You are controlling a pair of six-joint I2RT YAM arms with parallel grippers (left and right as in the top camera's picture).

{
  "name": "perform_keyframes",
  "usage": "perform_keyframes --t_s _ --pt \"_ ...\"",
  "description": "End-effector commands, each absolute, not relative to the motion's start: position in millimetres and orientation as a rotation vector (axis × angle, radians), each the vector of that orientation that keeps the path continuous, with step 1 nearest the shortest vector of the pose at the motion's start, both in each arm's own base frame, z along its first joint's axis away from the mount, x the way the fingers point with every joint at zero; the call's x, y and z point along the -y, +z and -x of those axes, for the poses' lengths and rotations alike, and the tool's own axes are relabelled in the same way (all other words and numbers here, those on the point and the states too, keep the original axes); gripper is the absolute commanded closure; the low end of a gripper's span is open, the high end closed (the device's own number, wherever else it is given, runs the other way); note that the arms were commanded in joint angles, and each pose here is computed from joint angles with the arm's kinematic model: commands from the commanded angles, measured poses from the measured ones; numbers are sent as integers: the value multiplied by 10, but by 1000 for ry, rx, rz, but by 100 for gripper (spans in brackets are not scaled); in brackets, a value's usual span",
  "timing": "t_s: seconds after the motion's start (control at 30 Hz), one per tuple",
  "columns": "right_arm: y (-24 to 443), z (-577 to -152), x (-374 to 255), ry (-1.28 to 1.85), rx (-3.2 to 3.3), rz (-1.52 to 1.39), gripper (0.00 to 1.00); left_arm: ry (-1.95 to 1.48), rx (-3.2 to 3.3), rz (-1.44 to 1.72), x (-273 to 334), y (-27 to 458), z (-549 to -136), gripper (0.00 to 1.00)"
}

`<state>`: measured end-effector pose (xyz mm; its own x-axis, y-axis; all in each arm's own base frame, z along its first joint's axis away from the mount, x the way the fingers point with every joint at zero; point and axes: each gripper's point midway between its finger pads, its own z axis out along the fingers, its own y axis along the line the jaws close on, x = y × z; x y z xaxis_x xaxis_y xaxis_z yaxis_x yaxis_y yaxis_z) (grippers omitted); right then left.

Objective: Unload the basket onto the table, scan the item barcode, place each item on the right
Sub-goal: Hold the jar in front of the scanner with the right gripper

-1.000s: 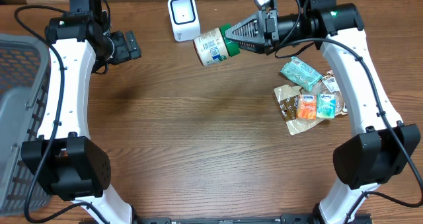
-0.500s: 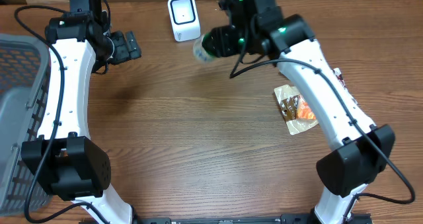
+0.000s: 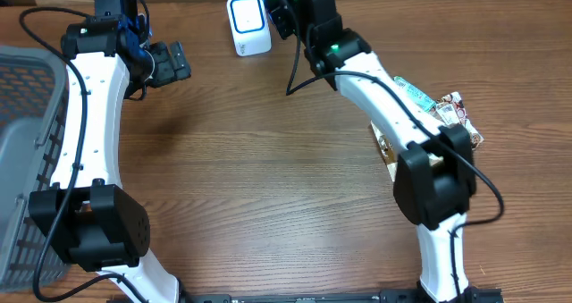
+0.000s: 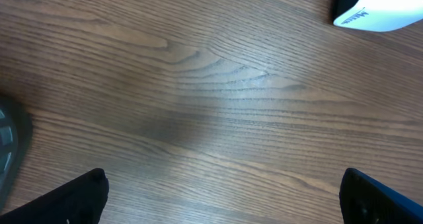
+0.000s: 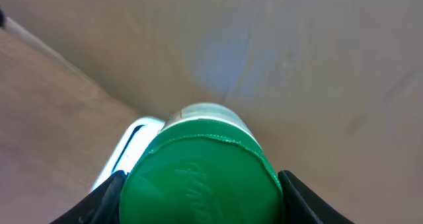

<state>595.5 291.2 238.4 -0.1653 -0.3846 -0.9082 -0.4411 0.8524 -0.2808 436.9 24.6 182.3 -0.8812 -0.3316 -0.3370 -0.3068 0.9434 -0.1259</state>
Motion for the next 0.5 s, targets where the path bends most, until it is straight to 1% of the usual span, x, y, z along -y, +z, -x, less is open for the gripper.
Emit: perform_keyframes --t_s 0.0,0.17,0.47 --pt "2361 -6060 -3003 -126 -1633 817 67 -86 -2718 431 -244 1907 -4409 0" --pt "2172 -6139 -3164 -258 -1505 964 68 -86 -2719 431 -244 1907 -4408 1" --pt "2248 -6133 -3411 -226 -1374 956 68 -86 -2718 431 -244 1907 -4409 0"
